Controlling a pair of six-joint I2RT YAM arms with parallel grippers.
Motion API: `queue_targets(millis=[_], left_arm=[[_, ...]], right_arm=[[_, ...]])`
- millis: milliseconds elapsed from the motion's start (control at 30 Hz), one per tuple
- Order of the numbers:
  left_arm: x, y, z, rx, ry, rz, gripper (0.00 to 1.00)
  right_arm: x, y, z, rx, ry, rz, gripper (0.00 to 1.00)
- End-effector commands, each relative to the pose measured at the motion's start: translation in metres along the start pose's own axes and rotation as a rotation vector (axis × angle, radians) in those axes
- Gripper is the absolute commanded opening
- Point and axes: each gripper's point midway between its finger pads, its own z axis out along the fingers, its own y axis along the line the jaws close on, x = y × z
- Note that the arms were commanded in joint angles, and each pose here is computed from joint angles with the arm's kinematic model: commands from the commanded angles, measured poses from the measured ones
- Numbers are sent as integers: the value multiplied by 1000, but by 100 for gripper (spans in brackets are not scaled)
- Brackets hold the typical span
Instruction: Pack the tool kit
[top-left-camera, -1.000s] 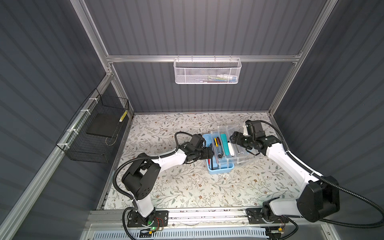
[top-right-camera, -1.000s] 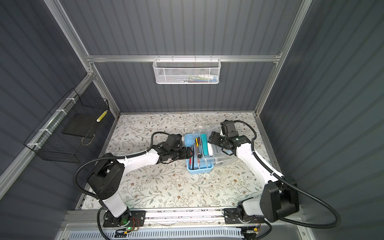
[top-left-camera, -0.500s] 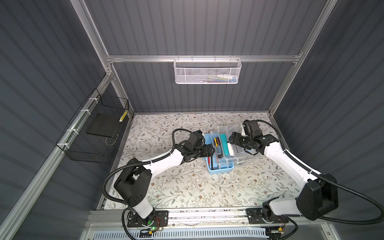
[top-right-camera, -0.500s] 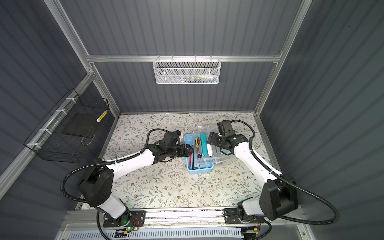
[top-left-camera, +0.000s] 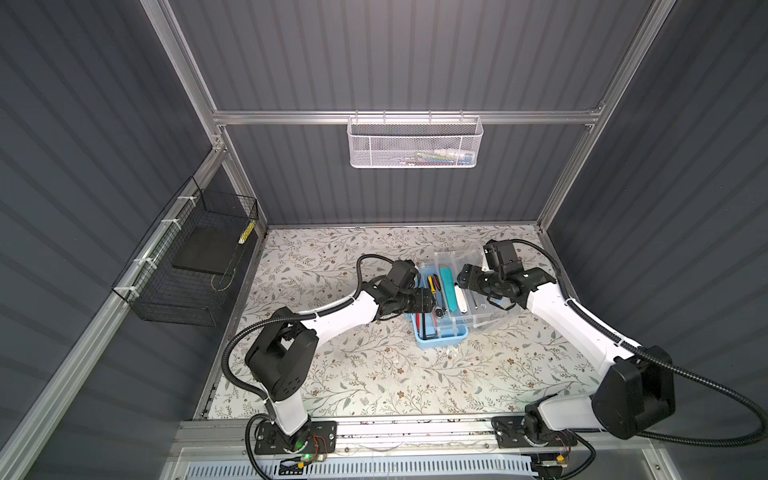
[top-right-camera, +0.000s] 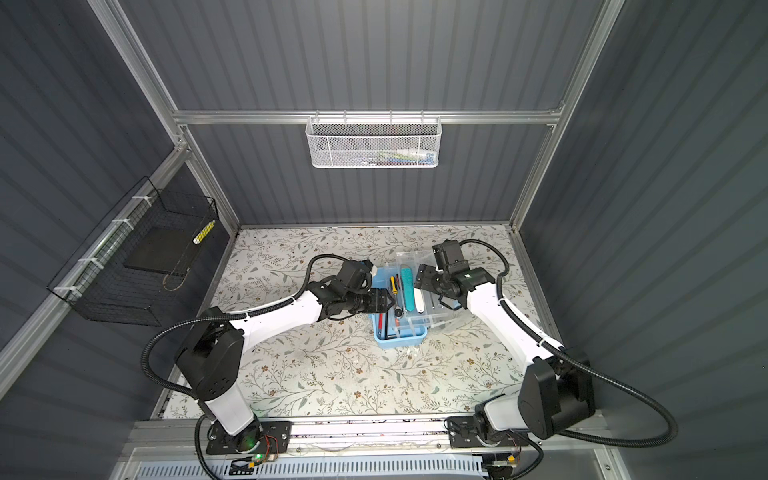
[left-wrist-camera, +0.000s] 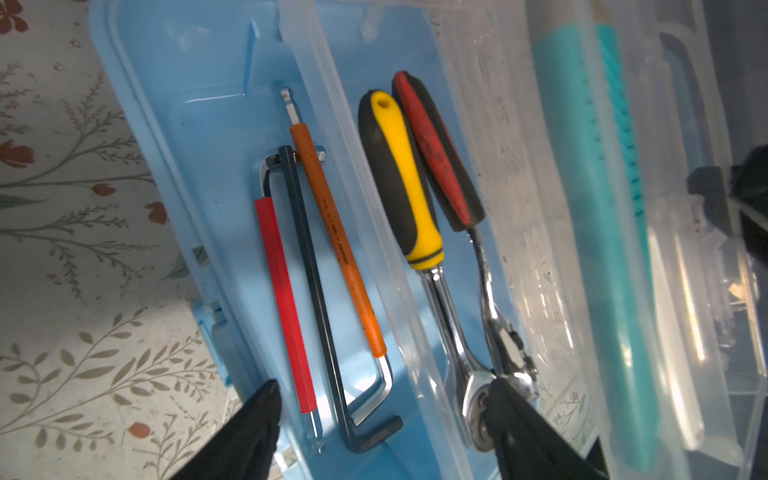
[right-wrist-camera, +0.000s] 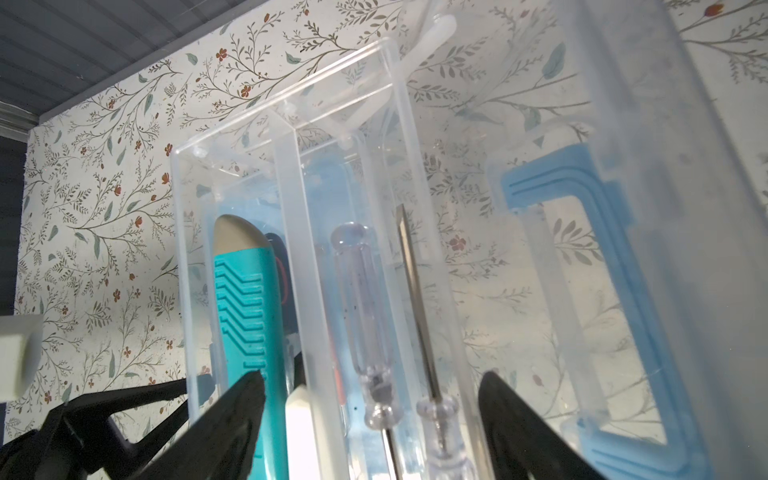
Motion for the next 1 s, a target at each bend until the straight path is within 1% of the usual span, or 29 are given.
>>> queue_targets(millis=[0,100,367,567,633,700,800,867,967], left_arm=[[4,2,2,-29,35,20,71],[5,5,3,-37,35,15,63],[8,10,5,-58,40,14,61],[10,11,6,-60,43,11,61],[10,12,7,-56,40,5,58],[12,12,8,-49,37,-5,54],[15,15,10,-50,40,-11,51],[16,16,10,-53,38,-12,49],[17,19,12,-60,39,-15,49]], right_arm=[[-3,21,-8,-68,5,-10,82],[-5,25,-10,-79,3,-17,82],[-16,35,-20,-109,-15,-36,84],[-41,45,-51,-119,-96,-85,88],[-49,43,-62,-101,-132,-101,90],[-55,35,-70,-64,-165,-113,92],[-59,15,-76,-16,-185,-100,97],[-58,2,-78,-7,-186,-80,97],[-56,-20,-82,28,-190,-57,97]])
